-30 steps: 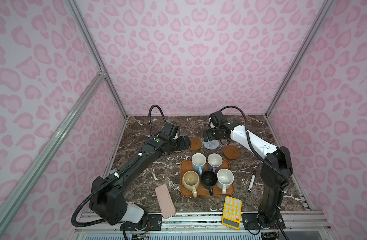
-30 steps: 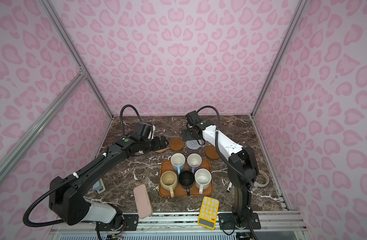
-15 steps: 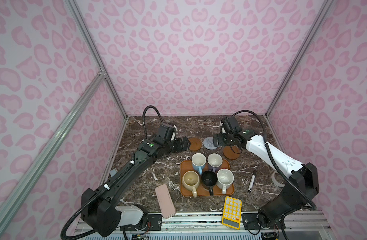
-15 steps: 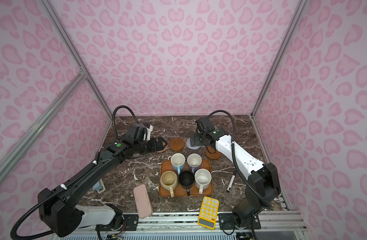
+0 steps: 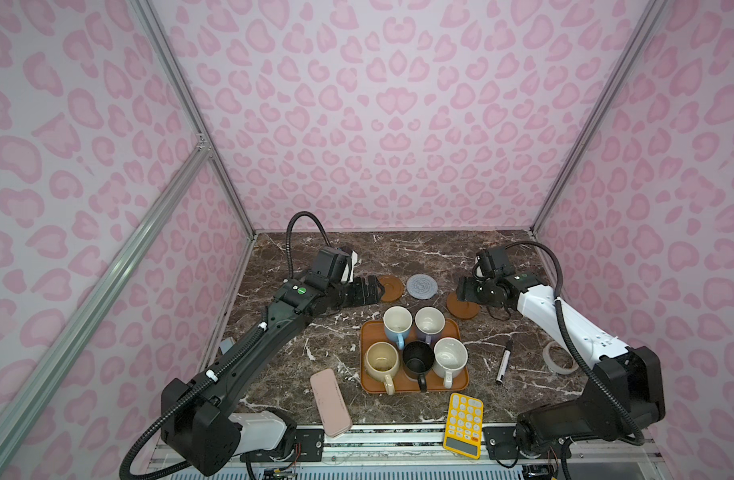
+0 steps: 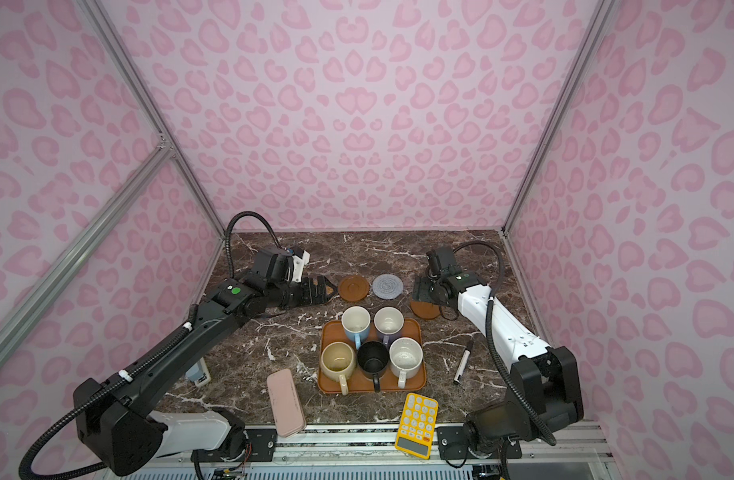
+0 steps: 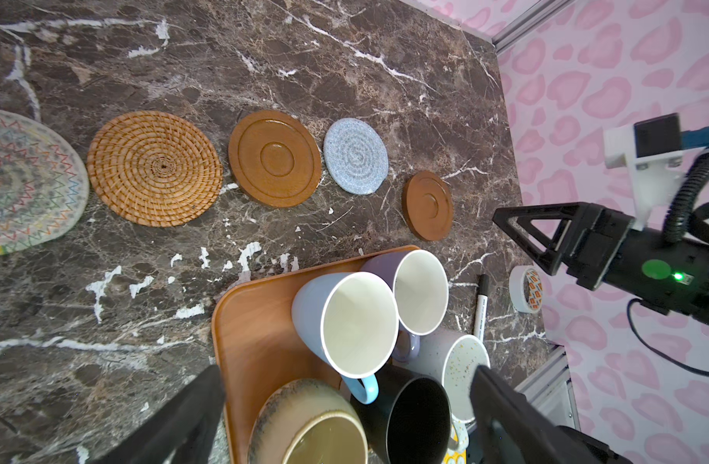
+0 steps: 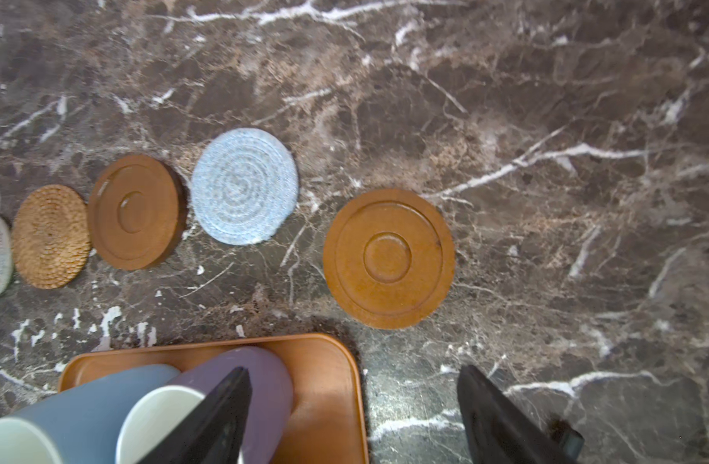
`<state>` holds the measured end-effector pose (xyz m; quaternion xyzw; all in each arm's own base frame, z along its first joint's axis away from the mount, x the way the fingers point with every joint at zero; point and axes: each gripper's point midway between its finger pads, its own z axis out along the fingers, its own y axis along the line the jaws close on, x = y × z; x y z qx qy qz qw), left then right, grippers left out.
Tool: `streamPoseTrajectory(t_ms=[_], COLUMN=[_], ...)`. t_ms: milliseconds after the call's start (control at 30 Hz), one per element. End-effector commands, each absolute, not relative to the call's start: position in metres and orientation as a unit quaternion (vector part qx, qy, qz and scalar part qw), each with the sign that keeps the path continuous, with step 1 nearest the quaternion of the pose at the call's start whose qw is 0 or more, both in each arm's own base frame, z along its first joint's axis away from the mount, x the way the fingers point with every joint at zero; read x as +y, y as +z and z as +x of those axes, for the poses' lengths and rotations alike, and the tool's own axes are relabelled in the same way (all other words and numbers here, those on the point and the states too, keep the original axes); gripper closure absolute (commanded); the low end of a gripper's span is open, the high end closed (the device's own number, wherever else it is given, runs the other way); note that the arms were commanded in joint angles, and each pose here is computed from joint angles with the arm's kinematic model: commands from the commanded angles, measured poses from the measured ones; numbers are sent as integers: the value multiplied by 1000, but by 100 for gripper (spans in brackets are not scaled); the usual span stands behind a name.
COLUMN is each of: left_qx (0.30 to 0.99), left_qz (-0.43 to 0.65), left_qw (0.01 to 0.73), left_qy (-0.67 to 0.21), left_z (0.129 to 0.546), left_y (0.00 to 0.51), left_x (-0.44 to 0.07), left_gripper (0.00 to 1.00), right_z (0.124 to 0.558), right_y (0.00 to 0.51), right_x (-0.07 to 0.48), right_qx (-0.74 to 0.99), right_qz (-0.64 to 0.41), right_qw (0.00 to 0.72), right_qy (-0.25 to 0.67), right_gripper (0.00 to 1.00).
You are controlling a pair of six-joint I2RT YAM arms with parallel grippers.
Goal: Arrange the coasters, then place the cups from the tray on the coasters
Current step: 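Lower right gripper over the small brown wooden coaster nearest the tray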
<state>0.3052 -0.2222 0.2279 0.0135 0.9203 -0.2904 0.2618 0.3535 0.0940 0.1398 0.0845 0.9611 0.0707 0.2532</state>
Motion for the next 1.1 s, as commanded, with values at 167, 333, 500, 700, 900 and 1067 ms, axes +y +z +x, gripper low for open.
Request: streamPoseTrajectory(t_ms=[167, 333, 500, 700, 900, 1067], left_qx=[920, 923, 924, 927, 929, 930], left_qz=[20, 16, 15, 14, 13, 8], left_qw=[258, 252, 250, 244, 240, 237], left_qy=[-294, -289, -288, -285, -282, -281], left_z=[308, 309, 307, 304, 301, 299], left_y=[224, 217, 212, 206, 200, 198], left_x=[-228, -227, -226, -225, -223, -222], left_gripper=[3, 3, 3, 3, 3, 3], right_z=[358, 368, 376, 382, 382, 383], right_y=[100, 80, 57, 39, 20, 9], right_x=[97, 100, 101, 107, 110, 102], right_qx=[969, 975, 980, 984, 988, 990], right_qz=[87, 82, 77, 64, 58, 64], right_qw=[215, 196, 172, 155, 135, 126], right_qy=[81, 73, 63, 51, 39, 23], right_gripper=[42, 55, 60, 62, 62, 63])
